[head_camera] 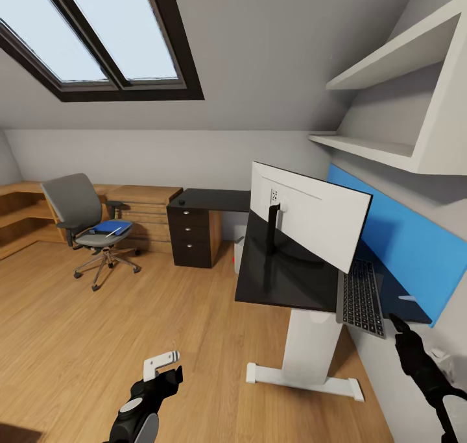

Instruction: In the bedroom, organize the workspace by keeping the computer under the desk, ensuring the monitor is on the desk, placing the keyboard on the desk next to the monitor, placing the mouse on the desk next to the keyboard, moving the folder from the swivel chair onto the desk next to the mouse, stacking the notebook on top of the folder with the pen on top of the notebook, and positioning the swivel chair next to the desk.

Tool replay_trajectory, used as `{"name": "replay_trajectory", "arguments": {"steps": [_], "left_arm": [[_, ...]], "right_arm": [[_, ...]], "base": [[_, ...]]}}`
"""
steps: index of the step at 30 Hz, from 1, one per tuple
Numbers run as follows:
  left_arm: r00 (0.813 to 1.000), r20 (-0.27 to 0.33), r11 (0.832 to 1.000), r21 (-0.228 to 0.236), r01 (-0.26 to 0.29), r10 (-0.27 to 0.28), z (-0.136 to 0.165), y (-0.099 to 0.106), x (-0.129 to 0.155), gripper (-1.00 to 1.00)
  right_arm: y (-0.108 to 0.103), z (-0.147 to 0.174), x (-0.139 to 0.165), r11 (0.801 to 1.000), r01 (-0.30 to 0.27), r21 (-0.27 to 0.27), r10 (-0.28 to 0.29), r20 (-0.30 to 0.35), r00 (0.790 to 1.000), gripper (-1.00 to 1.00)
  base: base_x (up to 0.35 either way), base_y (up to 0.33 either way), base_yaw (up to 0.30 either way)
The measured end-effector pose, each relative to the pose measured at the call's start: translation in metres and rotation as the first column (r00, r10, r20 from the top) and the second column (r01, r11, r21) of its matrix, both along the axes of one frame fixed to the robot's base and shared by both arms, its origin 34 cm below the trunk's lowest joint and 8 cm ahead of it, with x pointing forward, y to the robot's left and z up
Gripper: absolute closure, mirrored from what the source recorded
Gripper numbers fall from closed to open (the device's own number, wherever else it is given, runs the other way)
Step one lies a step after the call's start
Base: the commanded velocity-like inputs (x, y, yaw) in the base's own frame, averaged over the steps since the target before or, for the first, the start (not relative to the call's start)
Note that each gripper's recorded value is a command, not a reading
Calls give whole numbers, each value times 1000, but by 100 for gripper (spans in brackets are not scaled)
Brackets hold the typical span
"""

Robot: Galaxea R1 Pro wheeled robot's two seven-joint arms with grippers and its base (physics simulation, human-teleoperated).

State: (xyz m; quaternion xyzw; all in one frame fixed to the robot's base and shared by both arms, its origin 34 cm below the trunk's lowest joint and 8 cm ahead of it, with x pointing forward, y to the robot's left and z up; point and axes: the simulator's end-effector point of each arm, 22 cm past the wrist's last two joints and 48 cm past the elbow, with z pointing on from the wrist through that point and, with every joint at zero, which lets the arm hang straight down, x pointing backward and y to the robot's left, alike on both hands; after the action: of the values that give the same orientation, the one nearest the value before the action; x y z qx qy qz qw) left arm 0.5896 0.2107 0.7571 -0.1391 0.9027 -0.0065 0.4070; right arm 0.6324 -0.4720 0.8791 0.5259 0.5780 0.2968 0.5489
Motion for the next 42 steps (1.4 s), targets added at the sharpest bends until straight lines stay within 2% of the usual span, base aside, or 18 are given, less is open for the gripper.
{"name": "replay_trajectory", "arguments": {"steps": [3,9,34,38,40,42], "left_arm": [[1000,0,1000,0,0,0,-4,0,0,-100],[1000,1,1000,0,0,0,-14,0,0,-100],[1000,2,1000,-1,2,-2,-55,-1,-1,-100],[1000,2,1000,0,2,-2,-62,-1,-1,-100],[1000,2,1000,-1,2,-2,-66,-2,-2,-100],[1000,2,1000,-2,2,-2,-69,-2,-2,-100]], "right_arm": [[2,-5,0,1000,26,0,-26,9,1000,-100],[3,-13,1,999,40,5,-41,19,999,-100],[7,-53,0,999,46,18,-46,33,998,-100],[8,-60,0,998,49,34,-50,41,998,-100],[8,-61,0,995,56,82,-62,66,996,-100],[8,-64,0,994,58,97,-65,73,995,-100]], "base": [[0,0,0],[0,0,0],[0,0,0],[0,0,0],[0,0,0],[0,0,0]]}}
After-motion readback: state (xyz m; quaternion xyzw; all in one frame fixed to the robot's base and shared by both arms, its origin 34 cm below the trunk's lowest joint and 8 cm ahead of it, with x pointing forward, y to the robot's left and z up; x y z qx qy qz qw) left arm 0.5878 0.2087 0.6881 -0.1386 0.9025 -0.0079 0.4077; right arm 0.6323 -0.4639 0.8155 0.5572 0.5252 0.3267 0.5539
